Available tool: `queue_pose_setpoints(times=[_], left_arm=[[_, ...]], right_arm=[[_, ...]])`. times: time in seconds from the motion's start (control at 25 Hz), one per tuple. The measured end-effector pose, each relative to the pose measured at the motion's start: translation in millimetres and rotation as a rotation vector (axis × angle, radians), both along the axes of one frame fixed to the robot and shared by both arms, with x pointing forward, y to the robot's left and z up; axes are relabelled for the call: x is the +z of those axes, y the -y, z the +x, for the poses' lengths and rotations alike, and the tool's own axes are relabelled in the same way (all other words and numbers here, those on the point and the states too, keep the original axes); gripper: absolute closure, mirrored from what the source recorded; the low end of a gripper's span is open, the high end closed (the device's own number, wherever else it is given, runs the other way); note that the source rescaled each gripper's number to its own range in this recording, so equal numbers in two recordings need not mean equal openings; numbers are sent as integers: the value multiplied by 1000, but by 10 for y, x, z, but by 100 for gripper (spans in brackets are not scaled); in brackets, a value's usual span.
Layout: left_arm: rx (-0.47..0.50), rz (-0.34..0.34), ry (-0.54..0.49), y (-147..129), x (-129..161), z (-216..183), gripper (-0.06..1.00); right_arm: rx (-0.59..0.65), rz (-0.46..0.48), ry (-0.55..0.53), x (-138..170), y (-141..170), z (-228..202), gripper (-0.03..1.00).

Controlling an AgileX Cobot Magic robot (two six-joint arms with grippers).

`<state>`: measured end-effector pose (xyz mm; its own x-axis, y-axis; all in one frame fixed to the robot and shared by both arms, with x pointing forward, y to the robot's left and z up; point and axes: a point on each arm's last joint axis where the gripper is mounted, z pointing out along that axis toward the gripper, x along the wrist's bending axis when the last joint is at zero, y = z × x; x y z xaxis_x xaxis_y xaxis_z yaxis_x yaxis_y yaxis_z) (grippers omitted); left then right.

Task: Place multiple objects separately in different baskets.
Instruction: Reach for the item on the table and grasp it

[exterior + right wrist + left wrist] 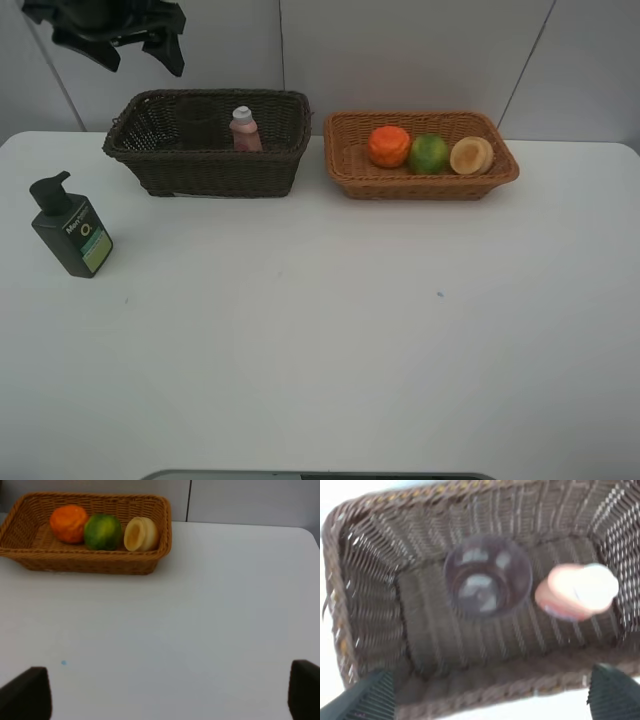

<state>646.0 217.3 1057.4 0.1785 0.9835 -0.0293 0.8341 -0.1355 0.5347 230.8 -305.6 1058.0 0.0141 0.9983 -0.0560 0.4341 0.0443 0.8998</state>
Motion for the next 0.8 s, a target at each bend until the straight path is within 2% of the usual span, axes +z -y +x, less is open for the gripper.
queue_pose_setpoints(times=[0.4, 0.56, 0.8], left_arm=[[123, 12, -45, -429, 21, -833, -5], [201, -4, -93, -557, -101, -966, -5], [239, -1, -116, -666, -295, -1028, -5]], right_arm=[[1, 2, 0, 0, -1, 0, -3], [1, 2, 0, 0, -1, 0, -3], [1, 2, 0, 0, -1, 0, -3]])
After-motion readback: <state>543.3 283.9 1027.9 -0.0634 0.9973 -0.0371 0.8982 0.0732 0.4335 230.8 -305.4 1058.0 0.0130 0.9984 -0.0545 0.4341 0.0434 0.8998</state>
